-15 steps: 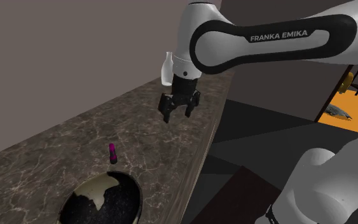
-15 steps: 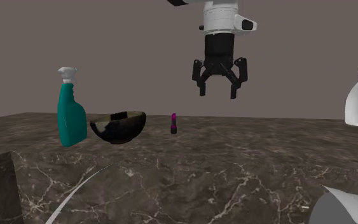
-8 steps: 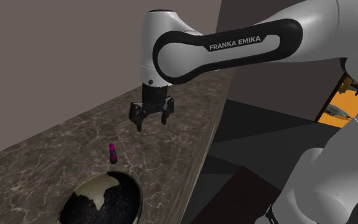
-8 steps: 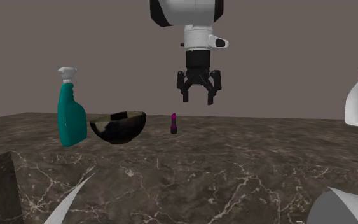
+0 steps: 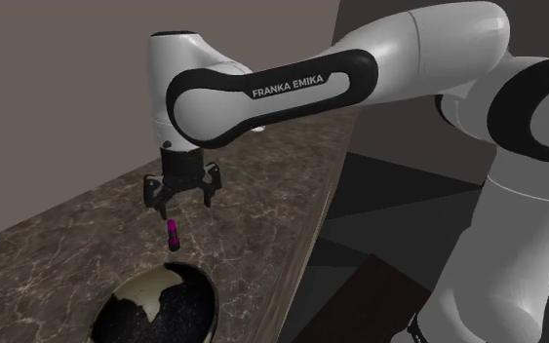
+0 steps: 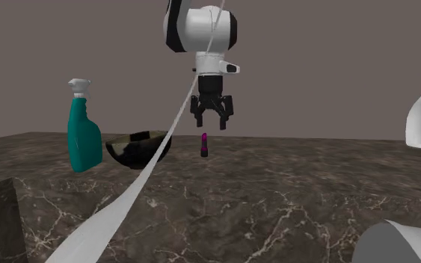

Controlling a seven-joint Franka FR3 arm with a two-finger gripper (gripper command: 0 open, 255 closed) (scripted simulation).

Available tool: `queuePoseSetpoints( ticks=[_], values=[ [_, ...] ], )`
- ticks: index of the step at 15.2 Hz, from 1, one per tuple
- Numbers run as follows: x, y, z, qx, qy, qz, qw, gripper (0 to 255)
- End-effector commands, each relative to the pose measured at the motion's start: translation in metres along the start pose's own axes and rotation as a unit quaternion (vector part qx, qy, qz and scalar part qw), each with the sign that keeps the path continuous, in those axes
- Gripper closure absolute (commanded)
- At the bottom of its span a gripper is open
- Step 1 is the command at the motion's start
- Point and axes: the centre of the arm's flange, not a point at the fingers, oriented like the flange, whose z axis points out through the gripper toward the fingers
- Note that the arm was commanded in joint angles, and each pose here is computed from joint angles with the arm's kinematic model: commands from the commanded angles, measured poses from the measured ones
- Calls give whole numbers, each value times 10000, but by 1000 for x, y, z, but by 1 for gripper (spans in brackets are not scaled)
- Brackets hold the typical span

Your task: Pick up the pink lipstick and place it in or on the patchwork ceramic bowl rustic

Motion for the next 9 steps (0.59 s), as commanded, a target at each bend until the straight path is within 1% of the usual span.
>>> queuePoseSetpoints(
  ticks=[1, 2, 9],
  values=[
    [11, -24, 10, -20, -29, 12, 10000, 0],
    [15, -33, 14, -27, -41, 13, 10000, 0],
    [15, -33, 51, -27, -41, 13, 10000, 0]
  ],
)
